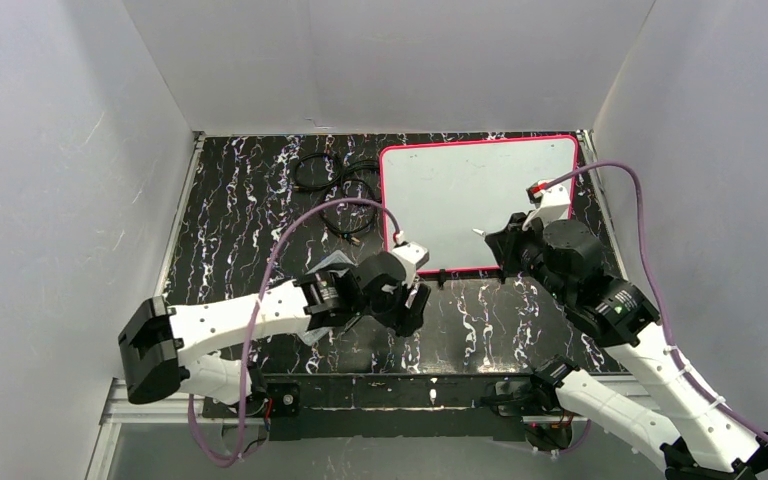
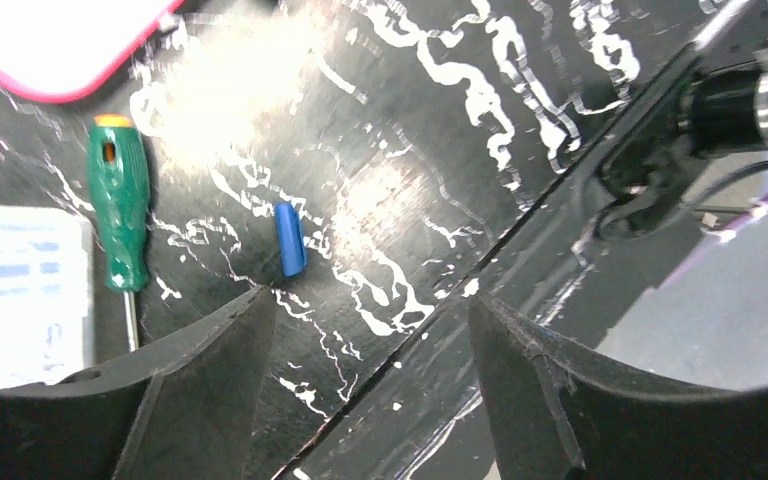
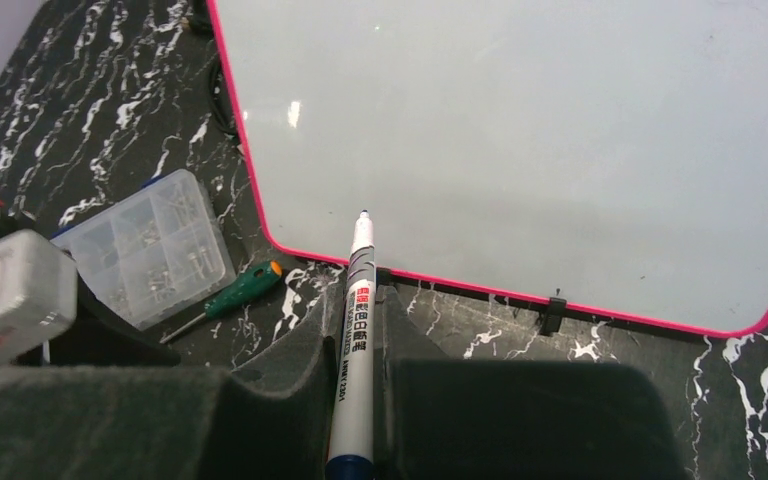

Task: Write a sentence on the whiteboard
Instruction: Place the pen cap at the center of the board, then write a sentence on the whiteboard.

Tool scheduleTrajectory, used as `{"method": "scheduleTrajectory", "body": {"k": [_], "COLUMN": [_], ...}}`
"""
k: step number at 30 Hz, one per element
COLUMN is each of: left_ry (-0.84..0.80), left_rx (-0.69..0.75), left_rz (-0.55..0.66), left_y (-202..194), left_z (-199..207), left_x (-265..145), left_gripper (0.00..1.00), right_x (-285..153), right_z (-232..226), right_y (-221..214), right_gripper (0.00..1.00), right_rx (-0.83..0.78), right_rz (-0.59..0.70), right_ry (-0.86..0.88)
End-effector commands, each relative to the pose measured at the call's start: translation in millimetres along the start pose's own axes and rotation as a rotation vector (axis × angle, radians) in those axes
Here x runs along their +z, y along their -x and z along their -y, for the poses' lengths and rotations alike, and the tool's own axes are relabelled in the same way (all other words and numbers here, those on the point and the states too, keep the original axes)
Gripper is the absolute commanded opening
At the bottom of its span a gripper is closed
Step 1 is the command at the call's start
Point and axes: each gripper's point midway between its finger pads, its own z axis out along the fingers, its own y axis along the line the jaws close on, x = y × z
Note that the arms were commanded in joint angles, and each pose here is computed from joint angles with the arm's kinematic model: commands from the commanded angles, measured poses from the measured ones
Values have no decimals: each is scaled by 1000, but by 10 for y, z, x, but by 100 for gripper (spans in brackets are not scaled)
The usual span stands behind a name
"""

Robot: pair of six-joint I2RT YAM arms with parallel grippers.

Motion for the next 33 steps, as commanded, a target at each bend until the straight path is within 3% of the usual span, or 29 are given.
{"method": "scheduleTrajectory", "body": {"k": [1,5,10,20,25,33], "left_ry": [-2,-35,-92,-349,-372,-515], "left_rx": [121,137,63,2,-21,-33], "left_rz": [-38,-34,93,350,391,364], "left_y": [230,497,1068,2178,2477,2604], "left_z": [-9,-178,-543,-1137,-1586,-1648], "left_x": [-465,-707,-890,-763,-574,-346], "left_gripper": [69,69,69,69,68,66], "right_x": [-68,-90,-85,-71,-103,-130], "right_z": [-213,-270,-338,-478,-515,-475], "right_y": [292,375,431,405,401,385], "right_gripper": [1,1,1,1,1,1], "right_rx": [-1,1,10,20,27,24], "right_rz": [116,149,173,179,194,202], "right_ry": [118,148,181,260,290,278]}}
